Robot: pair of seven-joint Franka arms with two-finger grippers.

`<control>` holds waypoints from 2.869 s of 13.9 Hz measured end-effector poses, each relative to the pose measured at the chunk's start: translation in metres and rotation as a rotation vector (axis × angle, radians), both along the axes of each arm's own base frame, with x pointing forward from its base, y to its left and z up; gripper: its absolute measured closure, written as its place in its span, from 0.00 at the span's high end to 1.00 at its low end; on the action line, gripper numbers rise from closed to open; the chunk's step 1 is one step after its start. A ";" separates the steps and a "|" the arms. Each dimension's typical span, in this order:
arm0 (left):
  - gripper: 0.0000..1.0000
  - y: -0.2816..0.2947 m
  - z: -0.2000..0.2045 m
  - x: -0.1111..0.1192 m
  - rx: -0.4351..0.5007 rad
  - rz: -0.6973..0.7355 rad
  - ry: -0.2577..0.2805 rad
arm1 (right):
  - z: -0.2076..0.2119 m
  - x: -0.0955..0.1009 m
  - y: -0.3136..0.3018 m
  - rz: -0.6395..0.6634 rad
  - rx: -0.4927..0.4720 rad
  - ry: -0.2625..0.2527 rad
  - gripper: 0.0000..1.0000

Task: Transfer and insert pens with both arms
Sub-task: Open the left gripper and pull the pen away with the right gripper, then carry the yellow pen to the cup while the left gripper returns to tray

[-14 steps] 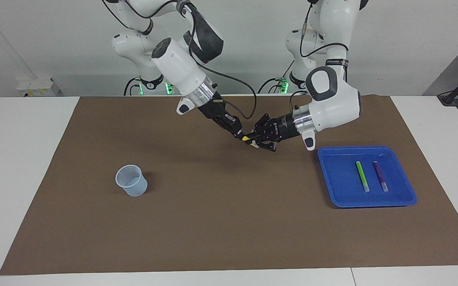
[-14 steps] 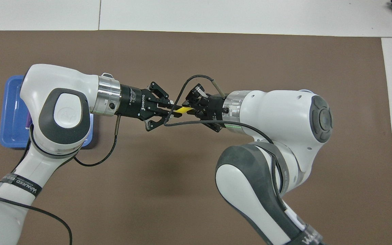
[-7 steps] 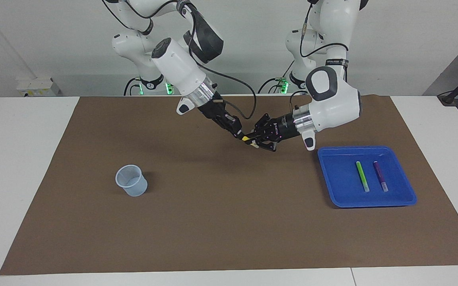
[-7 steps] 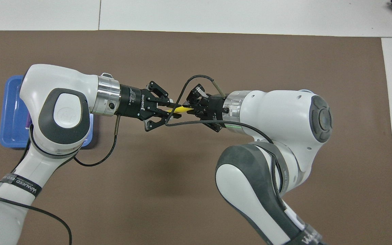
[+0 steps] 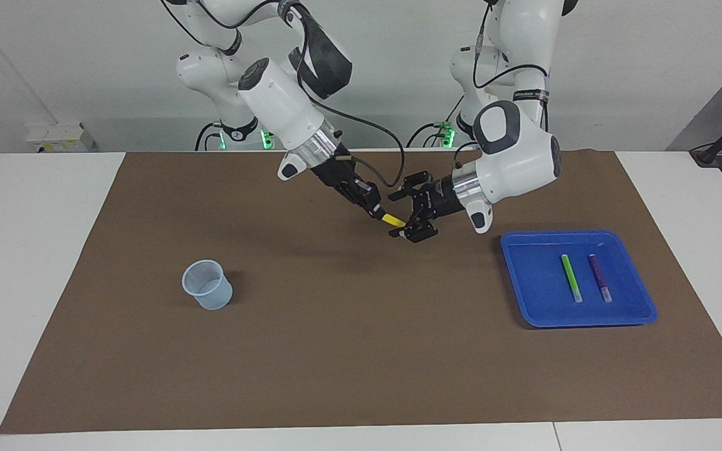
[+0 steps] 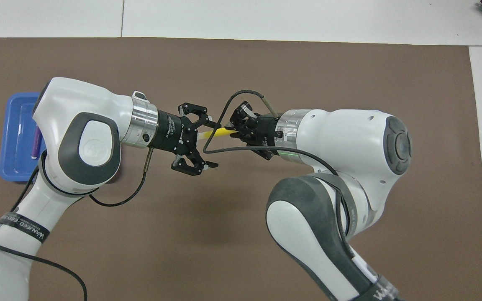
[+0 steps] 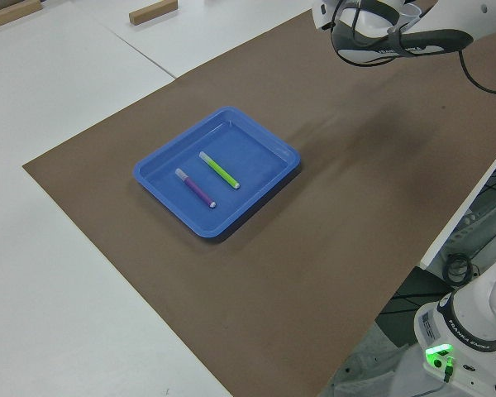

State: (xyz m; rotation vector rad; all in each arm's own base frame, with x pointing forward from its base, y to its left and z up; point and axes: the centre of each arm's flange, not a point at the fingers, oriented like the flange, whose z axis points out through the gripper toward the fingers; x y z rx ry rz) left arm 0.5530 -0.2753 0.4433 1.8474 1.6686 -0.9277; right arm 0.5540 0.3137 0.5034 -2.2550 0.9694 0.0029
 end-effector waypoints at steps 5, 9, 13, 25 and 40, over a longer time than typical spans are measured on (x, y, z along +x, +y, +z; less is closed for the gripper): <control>1.00 0.018 -0.001 -0.002 0.139 -0.073 -0.049 | 0.004 0.011 -0.023 0.104 -0.046 -0.109 0.19; 1.00 0.042 -0.010 -0.007 0.335 -0.211 -0.073 | 0.002 0.029 -0.070 0.248 -0.119 -0.184 0.19; 1.00 0.049 -0.020 -0.018 0.384 -0.348 -0.118 | 0.003 0.037 -0.111 0.492 -0.312 -0.232 0.19; 1.00 0.171 -0.038 0.002 0.420 -0.973 -0.570 | 0.021 0.055 -0.228 1.136 -0.812 -0.309 0.19; 0.92 0.322 -0.076 0.073 0.562 -1.272 -0.781 | -0.045 0.066 -0.282 1.107 -0.859 -0.365 0.19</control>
